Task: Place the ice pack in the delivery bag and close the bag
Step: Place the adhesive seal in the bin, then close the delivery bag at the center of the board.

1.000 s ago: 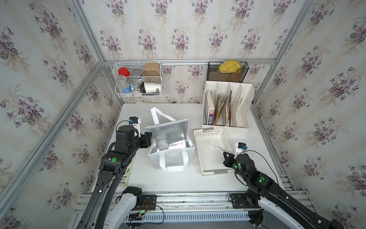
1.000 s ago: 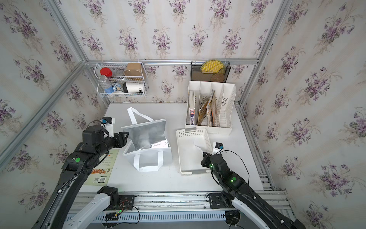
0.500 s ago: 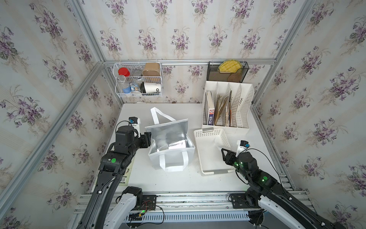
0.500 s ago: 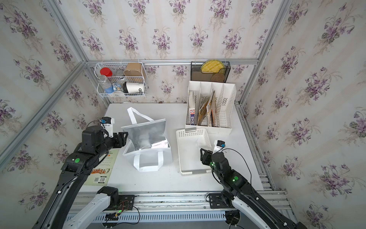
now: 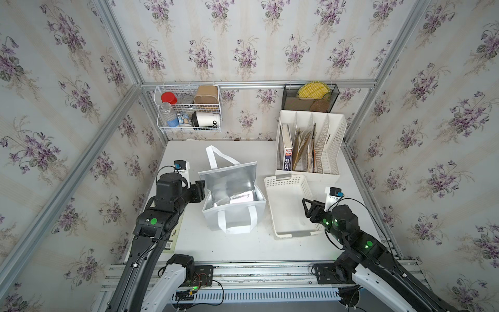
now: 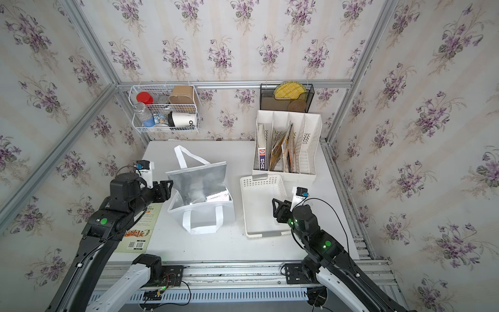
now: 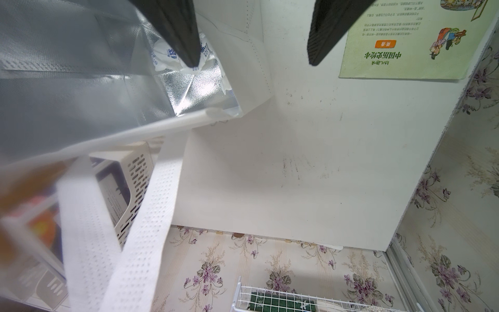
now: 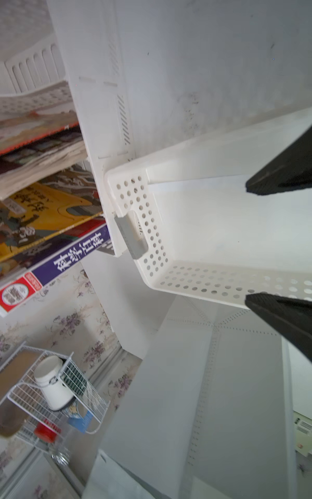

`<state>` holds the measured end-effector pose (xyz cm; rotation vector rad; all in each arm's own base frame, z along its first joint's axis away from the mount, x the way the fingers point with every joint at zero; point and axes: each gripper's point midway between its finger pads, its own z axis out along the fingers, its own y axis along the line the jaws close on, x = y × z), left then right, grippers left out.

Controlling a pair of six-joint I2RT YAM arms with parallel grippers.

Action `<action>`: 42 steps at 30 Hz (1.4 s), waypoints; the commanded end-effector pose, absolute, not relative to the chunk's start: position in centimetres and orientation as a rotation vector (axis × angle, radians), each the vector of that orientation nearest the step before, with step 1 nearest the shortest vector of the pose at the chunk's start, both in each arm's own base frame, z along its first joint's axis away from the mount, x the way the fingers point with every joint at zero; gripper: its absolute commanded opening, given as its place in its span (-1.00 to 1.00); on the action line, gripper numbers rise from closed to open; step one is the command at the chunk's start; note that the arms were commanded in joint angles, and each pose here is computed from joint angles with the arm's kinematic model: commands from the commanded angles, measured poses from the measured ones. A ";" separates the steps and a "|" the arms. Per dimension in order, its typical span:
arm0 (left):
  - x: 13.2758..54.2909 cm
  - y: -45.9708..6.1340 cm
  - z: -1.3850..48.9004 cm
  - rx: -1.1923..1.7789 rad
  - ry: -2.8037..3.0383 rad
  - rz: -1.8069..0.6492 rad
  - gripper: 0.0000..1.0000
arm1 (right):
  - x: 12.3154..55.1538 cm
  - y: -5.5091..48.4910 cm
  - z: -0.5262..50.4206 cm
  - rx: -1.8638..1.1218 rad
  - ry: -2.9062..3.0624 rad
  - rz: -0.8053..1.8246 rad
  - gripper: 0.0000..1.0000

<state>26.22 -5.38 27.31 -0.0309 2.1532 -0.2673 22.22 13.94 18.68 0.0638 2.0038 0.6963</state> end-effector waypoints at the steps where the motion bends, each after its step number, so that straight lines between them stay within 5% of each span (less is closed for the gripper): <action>1: 26.2 -5.2 27.6 -0.042 2.138 -0.263 0.32 | 20.9 17.9 23.5 -0.250 1.833 0.868 0.54; 8: 26.0 -5.3 28.1 -0.036 2.105 -0.273 0.32 | 17.2 24.2 27.7 -0.595 1.659 1.243 0.71; 15: 26.0 -5.4 28.1 -0.030 2.104 -0.282 0.32 | 15.7 28.2 28.3 -0.773 1.540 1.202 0.70; 23: 25.8 -5.8 28.3 -0.014 2.091 -0.306 0.32 | 19.4 29.7 27.3 -0.678 1.573 1.106 0.42; 42: 25.3 -7.0 29.1 0.048 2.034 -0.387 0.34 | 20.6 35.5 25.1 -0.775 1.635 1.295 0.25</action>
